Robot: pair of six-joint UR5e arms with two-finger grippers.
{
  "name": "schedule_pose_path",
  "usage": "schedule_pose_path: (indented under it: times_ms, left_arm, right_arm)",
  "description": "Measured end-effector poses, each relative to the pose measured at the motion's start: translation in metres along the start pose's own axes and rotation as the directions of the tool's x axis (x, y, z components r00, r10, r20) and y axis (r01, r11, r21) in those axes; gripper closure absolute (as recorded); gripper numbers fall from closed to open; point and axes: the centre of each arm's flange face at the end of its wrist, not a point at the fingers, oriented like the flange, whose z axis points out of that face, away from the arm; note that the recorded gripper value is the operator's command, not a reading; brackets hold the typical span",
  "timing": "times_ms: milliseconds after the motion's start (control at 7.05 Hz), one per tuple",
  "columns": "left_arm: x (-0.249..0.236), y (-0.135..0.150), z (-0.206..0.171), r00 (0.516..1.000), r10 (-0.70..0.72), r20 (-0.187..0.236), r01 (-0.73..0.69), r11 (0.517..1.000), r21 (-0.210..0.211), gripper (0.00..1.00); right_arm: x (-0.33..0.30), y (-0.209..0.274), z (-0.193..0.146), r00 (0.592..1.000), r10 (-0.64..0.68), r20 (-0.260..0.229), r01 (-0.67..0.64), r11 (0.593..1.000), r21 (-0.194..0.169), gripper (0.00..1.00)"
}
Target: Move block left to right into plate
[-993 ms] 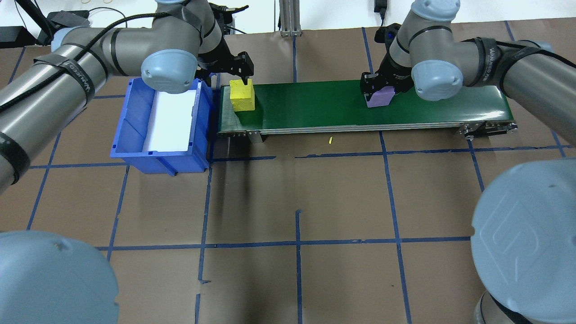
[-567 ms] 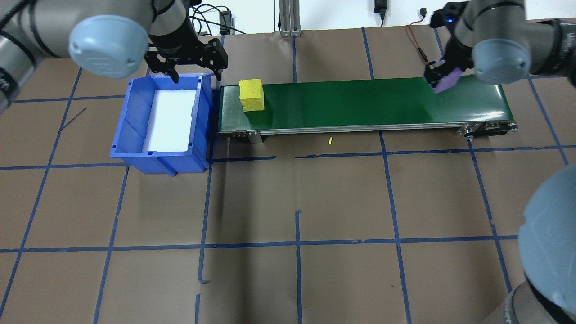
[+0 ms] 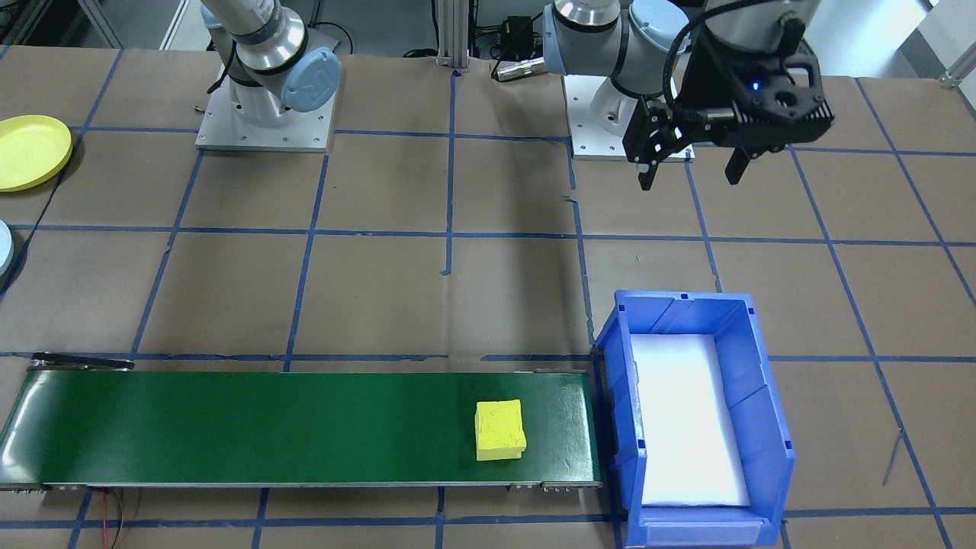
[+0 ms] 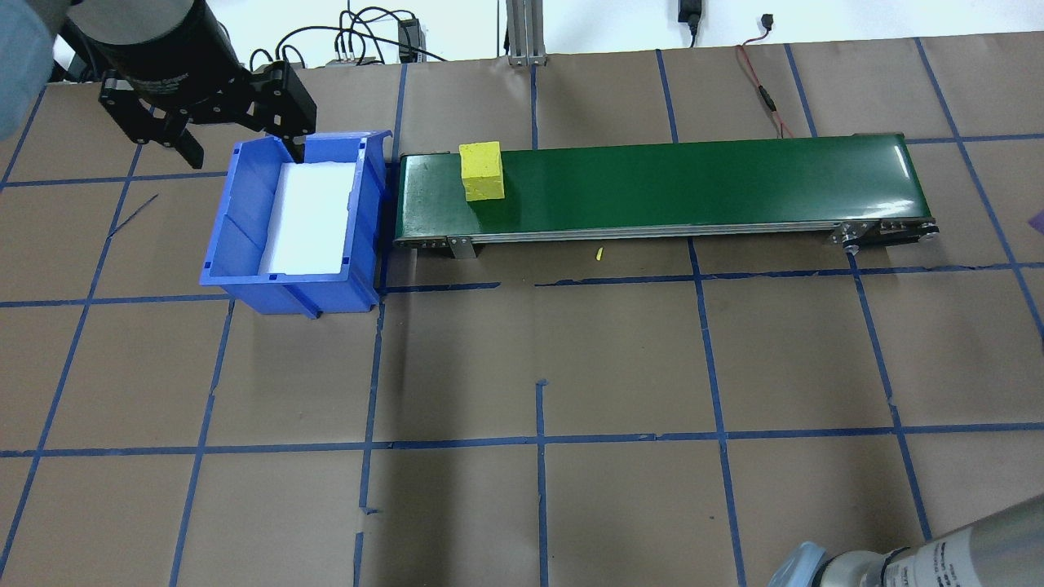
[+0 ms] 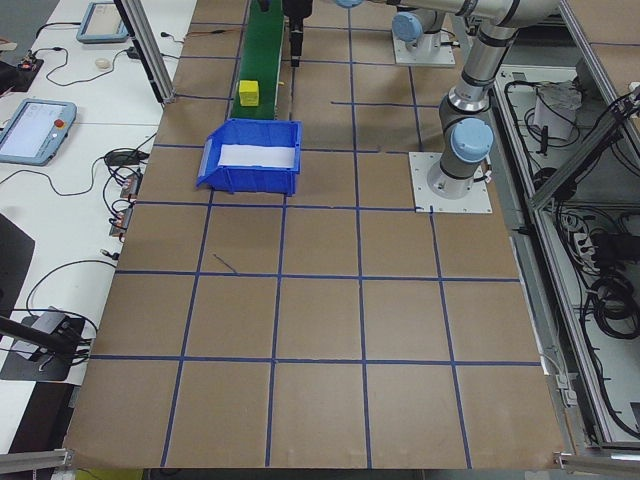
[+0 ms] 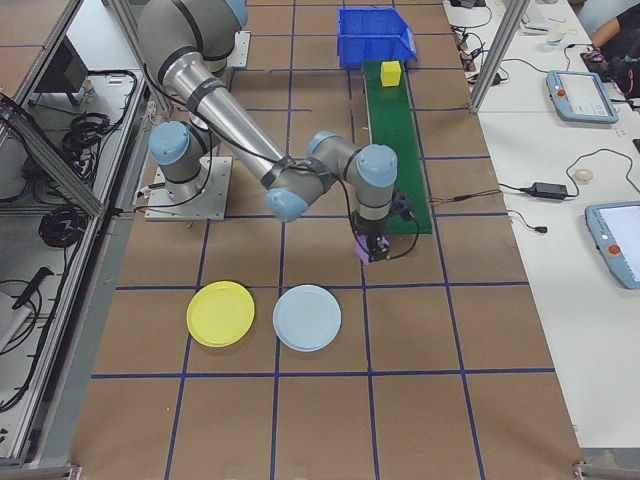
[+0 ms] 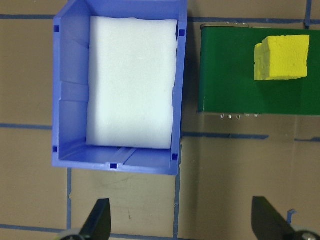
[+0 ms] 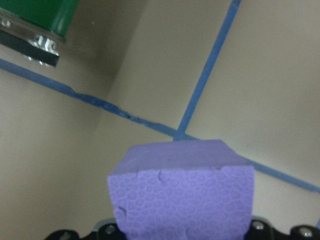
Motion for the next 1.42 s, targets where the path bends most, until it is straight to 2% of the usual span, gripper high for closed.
schedule_pose_path:
  times_ms: [142, 284, 567, 709, 851, 993, 1277, 1418]
  left_arm:
    - [-0.002, 0.013, 0.002, 1.0, 0.003, 0.0, -0.003, 0.999, -0.043, 0.0]
    - [-0.004, 0.018, 0.008, 1.0, 0.026, -0.008, -0.026, 0.997, -0.066, 0.0]
    - [-0.011, 0.017, 0.008, 0.995, 0.094, -0.022, -0.095, 0.994, -0.052, 0.0]
    - [-0.02, 0.015, 0.006, 0.996, 0.092, -0.023, -0.093, 0.995, -0.044, 0.0]
    - [-0.03, 0.014, 0.004, 0.997, 0.074, -0.023, -0.075, 0.997, -0.037, 0.0]
    - [-0.037, 0.014, 0.002, 0.998, 0.059, -0.023, -0.06, 0.998, -0.033, 0.0]
    - [-0.04, 0.015, 0.002, 0.999, 0.043, -0.031, -0.044, 0.999, -0.029, 0.0]
    - [-0.041, 0.014, 0.002, 0.999, 0.038, -0.037, -0.039, 0.999, -0.025, 0.0]
  right_arm:
    - [0.018, 0.054, 0.024, 0.998, 0.038, 0.046, -0.037, 0.999, -0.01, 0.03]
    - [0.029, 0.096, 0.043, 0.994, 0.065, 0.087, -0.064, 0.998, -0.006, 0.0]
    - [0.042, 0.144, 0.064, 0.987, 0.104, 0.126, -0.103, 0.995, -0.013, 0.0]
    - [0.043, 0.149, 0.064, 0.98, 0.154, 0.127, -0.152, 0.988, -0.019, 0.0]
    - [0.039, 0.135, 0.056, 0.965, 0.233, 0.123, -0.232, 0.972, -0.023, 0.0]
    - [0.02, 0.087, 0.043, 0.955, 0.272, 0.119, -0.271, 0.962, -0.026, 0.0]
    - [-0.063, -0.049, 0.006, 0.942, 0.313, 0.119, -0.314, 0.949, -0.01, 0.0]
    - [-0.108, -0.105, -0.009, 0.932, 0.334, 0.144, -0.34, 0.94, 0.019, 0.0]
